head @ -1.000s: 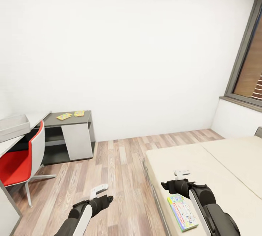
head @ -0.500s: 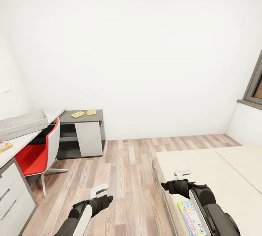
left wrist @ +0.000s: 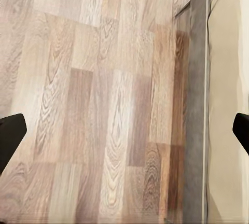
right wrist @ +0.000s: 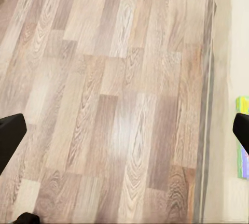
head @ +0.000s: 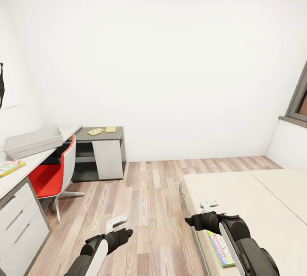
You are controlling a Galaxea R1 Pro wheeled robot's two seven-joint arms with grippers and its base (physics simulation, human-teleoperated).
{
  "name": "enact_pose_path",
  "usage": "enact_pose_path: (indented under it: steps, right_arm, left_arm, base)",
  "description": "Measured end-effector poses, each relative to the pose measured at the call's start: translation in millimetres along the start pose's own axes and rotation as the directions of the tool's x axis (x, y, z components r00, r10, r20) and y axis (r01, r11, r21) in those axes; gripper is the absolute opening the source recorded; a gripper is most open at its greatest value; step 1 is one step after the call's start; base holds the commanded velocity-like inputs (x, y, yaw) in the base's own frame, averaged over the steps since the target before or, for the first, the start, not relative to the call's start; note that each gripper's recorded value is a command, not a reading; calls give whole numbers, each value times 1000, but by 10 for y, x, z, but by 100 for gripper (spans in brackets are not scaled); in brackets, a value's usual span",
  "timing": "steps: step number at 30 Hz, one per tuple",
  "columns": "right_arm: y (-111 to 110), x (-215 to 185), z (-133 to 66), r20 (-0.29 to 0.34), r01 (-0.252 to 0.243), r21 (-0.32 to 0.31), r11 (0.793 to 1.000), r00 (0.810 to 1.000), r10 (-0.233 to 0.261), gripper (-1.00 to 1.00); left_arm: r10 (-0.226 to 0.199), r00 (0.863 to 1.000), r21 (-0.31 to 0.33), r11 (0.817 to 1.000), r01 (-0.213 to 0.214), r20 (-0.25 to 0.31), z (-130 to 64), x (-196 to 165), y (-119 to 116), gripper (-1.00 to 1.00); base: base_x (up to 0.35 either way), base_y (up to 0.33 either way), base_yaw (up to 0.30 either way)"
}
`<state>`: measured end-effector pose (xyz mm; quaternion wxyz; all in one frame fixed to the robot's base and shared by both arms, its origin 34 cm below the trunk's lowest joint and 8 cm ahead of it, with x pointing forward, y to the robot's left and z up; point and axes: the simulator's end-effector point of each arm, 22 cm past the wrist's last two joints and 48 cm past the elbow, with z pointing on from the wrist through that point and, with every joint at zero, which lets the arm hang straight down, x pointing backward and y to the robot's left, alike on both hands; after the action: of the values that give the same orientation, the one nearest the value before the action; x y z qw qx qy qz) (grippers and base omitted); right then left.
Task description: Put all the toys in the child's room - the three board games (two on the bed and one on the table), the two jigsaw puzzles on the table, and the tennis ball on the table - inside the toy box on the table in the child's room.
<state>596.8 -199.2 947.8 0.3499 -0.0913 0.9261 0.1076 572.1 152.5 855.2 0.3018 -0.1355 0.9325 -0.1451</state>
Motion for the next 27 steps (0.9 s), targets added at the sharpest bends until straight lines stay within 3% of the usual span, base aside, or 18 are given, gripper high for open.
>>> enact_pose_path:
  steps: [8, 27]
  right_arm:
    - [49, 64, 1, -30, 0, -13, 1000, 1000, 0, 100]
    - [60, 79, 0, -37, 1, -17, 1000, 999, -1, 100]
  left_arm:
    - [0, 1000, 2, 1000, 0, -1, -1, 6, -10, 100]
    - [1, 1000, 2, 1000, -1, -2, -2, 9, -11, 100]
  base:
    - [-85, 0, 5]
    - [-16, 0, 1]
